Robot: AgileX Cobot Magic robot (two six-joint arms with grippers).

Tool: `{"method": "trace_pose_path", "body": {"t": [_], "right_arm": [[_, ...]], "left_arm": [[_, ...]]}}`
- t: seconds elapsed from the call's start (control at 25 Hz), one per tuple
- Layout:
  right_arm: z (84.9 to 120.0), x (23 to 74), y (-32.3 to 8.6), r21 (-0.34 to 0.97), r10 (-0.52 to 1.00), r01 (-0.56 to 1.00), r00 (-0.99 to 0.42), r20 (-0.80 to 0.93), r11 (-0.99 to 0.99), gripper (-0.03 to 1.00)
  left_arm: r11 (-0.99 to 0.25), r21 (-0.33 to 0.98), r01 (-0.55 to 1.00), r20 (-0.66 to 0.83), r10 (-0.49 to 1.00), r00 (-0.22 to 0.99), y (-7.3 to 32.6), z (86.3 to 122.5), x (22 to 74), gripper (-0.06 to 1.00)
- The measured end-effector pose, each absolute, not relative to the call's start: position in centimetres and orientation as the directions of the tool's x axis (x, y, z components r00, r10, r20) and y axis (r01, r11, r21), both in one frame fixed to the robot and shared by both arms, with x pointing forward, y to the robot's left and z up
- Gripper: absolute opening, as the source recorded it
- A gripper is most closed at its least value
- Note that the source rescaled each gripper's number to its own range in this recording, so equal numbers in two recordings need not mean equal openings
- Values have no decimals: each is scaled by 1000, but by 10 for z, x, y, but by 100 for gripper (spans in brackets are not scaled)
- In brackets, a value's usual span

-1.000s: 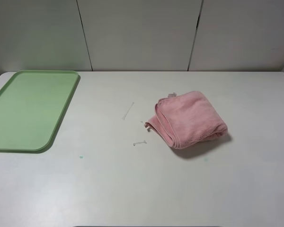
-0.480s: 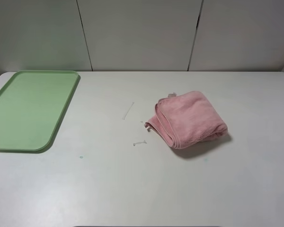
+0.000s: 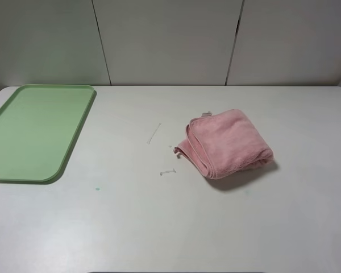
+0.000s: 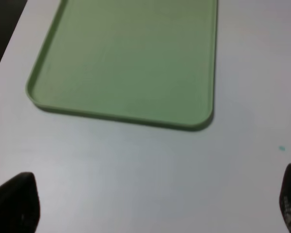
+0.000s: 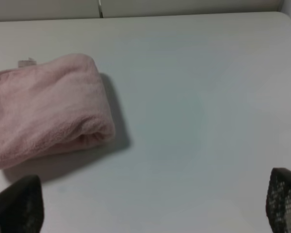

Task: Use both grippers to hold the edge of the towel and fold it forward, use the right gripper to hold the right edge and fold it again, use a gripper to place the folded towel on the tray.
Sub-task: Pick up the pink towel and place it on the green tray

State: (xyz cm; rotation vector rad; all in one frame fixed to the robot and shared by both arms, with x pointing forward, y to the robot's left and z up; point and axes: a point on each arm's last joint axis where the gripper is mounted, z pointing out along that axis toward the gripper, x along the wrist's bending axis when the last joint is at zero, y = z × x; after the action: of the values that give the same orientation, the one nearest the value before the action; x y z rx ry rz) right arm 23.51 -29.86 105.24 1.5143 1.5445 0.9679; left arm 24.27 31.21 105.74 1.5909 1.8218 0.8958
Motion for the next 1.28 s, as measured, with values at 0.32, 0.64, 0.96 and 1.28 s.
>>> {"method": "trace_pose_path", "body": {"t": [0.32,0.64,0.96,1.28], "right_arm": [[1052,235,-299,903,1000,430,-16,-7,13,100],[1052,235,-299,903,1000,430,-16,-7,13,100],[1052,235,-299,903,1000,430,-16,-7,13,100],[1052,235,-299,903,1000,430,-16,-7,13,100]], "left_arm": [[44,639,768,67,991,-112,313,1091,298,100],[-60,543,838,95,995,10,305,1108,360,100],[-234,468,852,106,972,209,270,1086,417,100],[-323,447,834,52,940,336,223,1049,459,100]]}}
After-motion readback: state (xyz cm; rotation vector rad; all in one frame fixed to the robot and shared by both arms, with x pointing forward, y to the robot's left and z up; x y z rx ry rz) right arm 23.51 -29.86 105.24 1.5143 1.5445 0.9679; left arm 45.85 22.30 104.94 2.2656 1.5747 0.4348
